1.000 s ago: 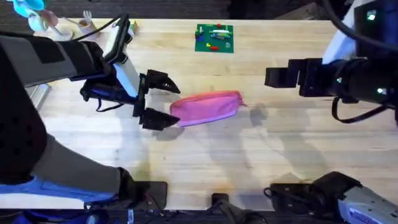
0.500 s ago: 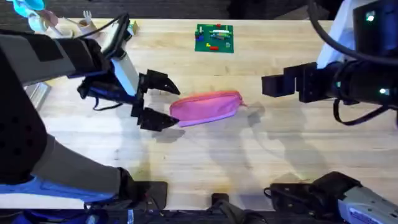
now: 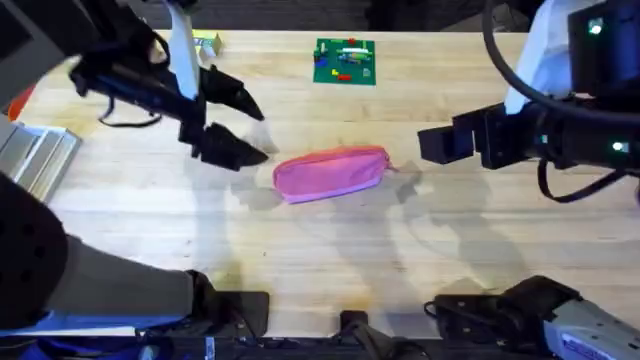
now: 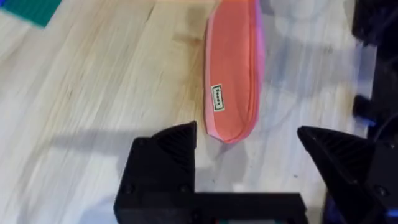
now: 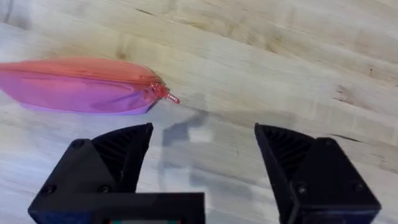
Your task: Unzip the bag, pick up the pens from the table one at a time and place them inside, then zip the bag closed.
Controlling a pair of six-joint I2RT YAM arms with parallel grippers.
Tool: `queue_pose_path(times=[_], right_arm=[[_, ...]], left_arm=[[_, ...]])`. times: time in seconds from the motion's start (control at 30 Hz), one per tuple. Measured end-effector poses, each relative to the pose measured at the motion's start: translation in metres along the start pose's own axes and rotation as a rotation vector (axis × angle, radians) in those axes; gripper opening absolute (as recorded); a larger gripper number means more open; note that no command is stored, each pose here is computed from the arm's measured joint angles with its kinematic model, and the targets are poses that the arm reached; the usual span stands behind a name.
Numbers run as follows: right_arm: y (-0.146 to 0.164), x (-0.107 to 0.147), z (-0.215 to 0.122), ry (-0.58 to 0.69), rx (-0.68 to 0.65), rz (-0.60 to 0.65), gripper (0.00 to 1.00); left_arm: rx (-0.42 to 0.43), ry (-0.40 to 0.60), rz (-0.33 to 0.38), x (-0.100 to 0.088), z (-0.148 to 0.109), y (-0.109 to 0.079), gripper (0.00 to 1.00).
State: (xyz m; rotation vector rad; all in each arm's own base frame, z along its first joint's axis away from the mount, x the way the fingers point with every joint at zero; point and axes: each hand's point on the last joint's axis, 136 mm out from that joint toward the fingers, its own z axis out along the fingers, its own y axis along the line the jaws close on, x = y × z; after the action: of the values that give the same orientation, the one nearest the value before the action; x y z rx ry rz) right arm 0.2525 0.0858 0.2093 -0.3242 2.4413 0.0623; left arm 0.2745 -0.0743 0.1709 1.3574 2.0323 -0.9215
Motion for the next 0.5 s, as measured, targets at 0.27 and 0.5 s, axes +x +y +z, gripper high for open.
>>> queue_pose_path(times=[0.27, 0.5], right_arm=[[0.0, 0.0, 0.0, 0.0, 0.0, -0.006, 0.998], [0.0, 0.0, 0.0, 0.0, 0.0, -0.006, 0.998]], left_arm=[[-0.151, 0.088, -0.264, -0.018, -0.034, 0.01, 0.995], [-0.231, 0.127, -0.391, -0.027, -0.056, -0.006, 0.995]])
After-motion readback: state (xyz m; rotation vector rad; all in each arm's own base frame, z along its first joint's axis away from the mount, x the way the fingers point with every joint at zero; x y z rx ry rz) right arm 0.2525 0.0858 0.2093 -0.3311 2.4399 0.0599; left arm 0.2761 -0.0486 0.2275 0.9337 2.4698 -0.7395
